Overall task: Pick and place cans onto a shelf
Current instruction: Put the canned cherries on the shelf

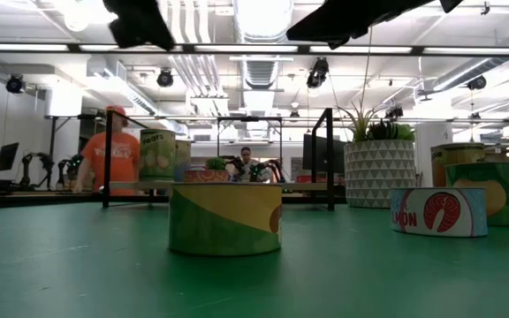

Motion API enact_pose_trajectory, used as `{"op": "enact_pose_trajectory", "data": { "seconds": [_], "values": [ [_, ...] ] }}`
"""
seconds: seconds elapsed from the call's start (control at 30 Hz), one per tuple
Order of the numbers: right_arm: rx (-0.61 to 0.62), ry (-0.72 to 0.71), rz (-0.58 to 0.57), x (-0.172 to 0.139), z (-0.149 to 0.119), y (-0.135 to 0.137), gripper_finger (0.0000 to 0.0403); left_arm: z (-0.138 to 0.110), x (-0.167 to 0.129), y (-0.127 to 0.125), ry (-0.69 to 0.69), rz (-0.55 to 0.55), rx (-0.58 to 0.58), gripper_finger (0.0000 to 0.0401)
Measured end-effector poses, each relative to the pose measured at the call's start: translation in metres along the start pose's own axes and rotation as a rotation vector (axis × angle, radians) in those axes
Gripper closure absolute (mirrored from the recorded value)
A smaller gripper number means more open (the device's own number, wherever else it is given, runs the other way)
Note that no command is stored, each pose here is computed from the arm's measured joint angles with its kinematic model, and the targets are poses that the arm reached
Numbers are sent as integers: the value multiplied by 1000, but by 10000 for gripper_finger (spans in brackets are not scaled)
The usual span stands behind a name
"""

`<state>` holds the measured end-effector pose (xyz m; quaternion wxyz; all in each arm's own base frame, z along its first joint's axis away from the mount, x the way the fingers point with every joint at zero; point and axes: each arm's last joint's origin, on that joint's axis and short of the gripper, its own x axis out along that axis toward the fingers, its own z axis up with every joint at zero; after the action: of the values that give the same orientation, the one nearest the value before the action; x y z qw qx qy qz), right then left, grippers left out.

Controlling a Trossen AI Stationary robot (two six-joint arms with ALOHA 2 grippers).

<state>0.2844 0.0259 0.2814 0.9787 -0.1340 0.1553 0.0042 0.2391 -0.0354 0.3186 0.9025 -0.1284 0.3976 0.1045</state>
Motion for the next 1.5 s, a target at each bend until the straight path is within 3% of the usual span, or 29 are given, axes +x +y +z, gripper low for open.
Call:
{"op": "enact_pose_trajectory", "data": {
  "seconds": [0.17, 0.37, 0.6, 0.77, 1.07, 1.5],
  "values": [
    [16, -1, 0, 0, 0, 0, 390, -24, -8, -29, 117, -72, -122, 401],
    [19, -11, -3, 0, 1, 0, 390, -55, -18, -52, 368, -84, -478, 401],
    [27, -11, -2, 0, 1, 0, 390, -105, -42, -70, 551, 184, -723, 401],
    [26, -10, -1, 0, 1, 0, 390, -133, -57, -87, 582, 271, -874, 401],
    [11, -10, -1, 0, 1, 0, 390, -178, -68, -113, 754, 420, -870, 401],
    [-36, -60, -14, 0, 6, -1, 390, -198, -48, -128, 730, 526, -811, 401]
  ]
}}
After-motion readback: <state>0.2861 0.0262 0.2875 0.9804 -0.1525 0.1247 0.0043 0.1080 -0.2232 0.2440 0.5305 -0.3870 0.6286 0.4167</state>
